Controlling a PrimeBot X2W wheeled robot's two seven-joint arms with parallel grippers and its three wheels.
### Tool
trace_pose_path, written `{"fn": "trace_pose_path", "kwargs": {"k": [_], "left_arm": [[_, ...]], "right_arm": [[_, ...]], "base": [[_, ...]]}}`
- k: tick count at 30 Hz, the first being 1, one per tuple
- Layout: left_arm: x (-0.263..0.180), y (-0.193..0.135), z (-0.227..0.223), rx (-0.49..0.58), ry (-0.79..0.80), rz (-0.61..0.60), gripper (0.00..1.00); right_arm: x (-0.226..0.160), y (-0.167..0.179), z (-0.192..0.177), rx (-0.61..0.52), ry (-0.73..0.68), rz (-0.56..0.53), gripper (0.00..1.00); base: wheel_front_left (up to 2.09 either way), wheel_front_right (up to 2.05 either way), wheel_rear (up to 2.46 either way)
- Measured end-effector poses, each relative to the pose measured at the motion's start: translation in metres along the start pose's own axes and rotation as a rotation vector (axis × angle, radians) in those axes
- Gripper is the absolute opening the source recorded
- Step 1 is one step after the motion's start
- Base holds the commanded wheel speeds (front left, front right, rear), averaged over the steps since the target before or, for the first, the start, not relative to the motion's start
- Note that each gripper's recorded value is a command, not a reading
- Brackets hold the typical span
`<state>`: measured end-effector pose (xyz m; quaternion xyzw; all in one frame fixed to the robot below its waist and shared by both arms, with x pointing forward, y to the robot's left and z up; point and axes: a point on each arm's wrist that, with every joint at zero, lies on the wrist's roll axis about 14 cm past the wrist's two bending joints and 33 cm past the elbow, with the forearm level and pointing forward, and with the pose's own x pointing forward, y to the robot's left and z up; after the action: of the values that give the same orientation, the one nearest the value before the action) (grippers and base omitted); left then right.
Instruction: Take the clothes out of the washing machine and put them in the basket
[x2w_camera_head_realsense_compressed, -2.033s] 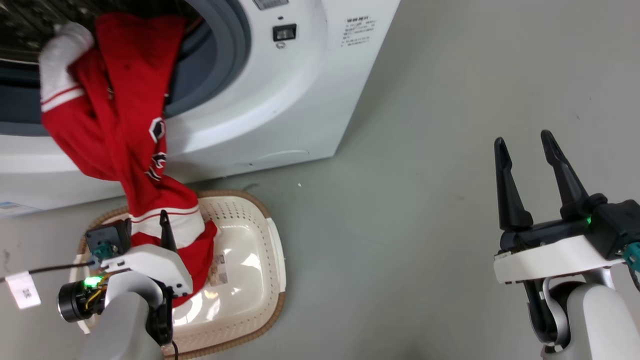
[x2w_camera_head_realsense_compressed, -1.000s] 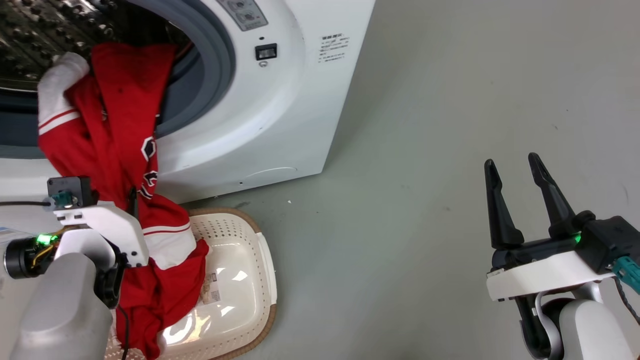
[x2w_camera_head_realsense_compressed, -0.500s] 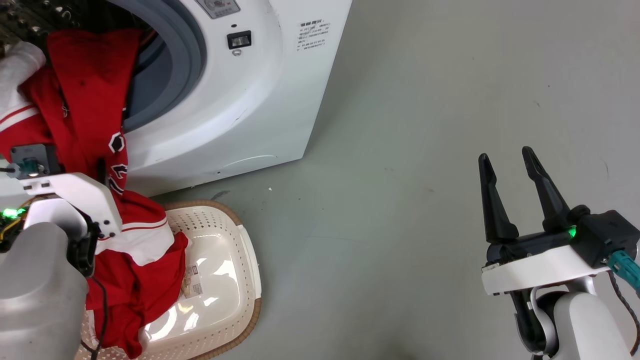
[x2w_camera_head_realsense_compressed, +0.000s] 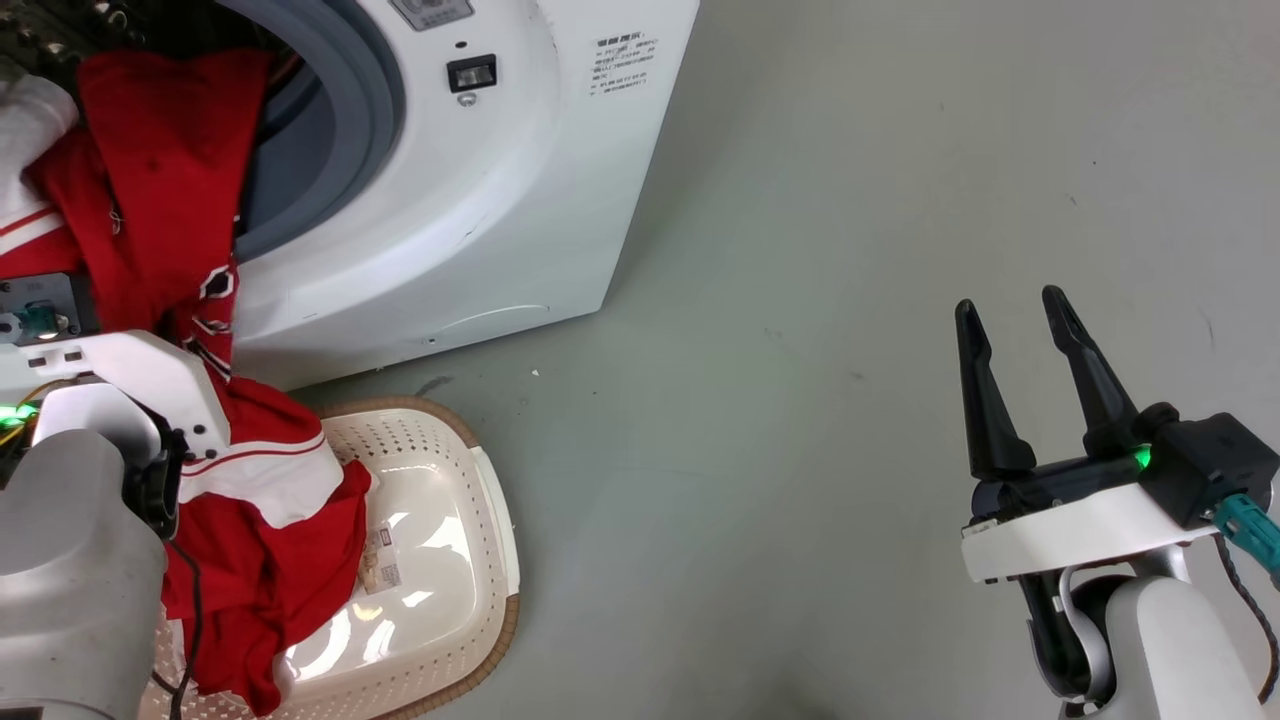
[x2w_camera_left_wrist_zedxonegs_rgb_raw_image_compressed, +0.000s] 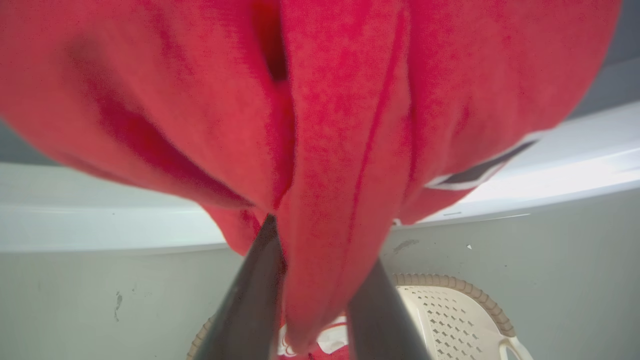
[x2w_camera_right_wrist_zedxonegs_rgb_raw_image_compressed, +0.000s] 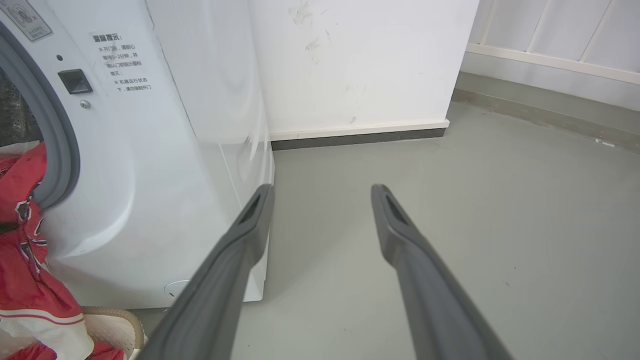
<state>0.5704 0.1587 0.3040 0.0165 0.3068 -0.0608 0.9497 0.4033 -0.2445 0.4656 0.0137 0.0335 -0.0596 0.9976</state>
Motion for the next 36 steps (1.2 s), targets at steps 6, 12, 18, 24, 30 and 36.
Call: {"fn": "trace_pose_path", "kwargs": {"k": [6, 12, 18, 24, 30, 36], "left_arm": [[-0.012, 0.001, 0.011, -0.008, -0.069, 0.008, 0.00], [-0.037, 0.004, 0.026, -0.010, -0.178, 0.024, 0.00], [-0.065, 0.007, 0.049, -0.013, -0.290, 0.034, 0.00], [-0.097, 0.010, 0.081, 0.004, -0.425, 0.047, 0.00], [-0.134, 0.009, 0.095, 0.010, -0.537, 0.057, 0.00], [-0.169, -0.001, 0.081, 0.007, -0.554, 0.054, 0.00]], "right_arm": [[-0.001, 0.001, 0.009, 0.000, -0.027, 0.003, 1.00], [-0.008, 0.004, 0.021, 0.004, -0.052, 0.013, 1.00], [-0.014, 0.012, 0.035, 0.009, -0.082, 0.038, 1.00], [-0.019, 0.023, 0.047, 0.022, -0.107, 0.069, 1.00], [-0.023, 0.031, 0.055, 0.017, -0.120, 0.094, 1.00], [-0.026, 0.041, 0.061, -0.002, -0.130, 0.123, 1.00]], "base": [[0.00, 0.00, 0.00], [0.00, 0.00, 0.00], [0.00, 0.00, 0.00], [0.00, 0.00, 0.00], [0.00, 0.00, 0.00], [0.00, 0.00, 0.00]]}}
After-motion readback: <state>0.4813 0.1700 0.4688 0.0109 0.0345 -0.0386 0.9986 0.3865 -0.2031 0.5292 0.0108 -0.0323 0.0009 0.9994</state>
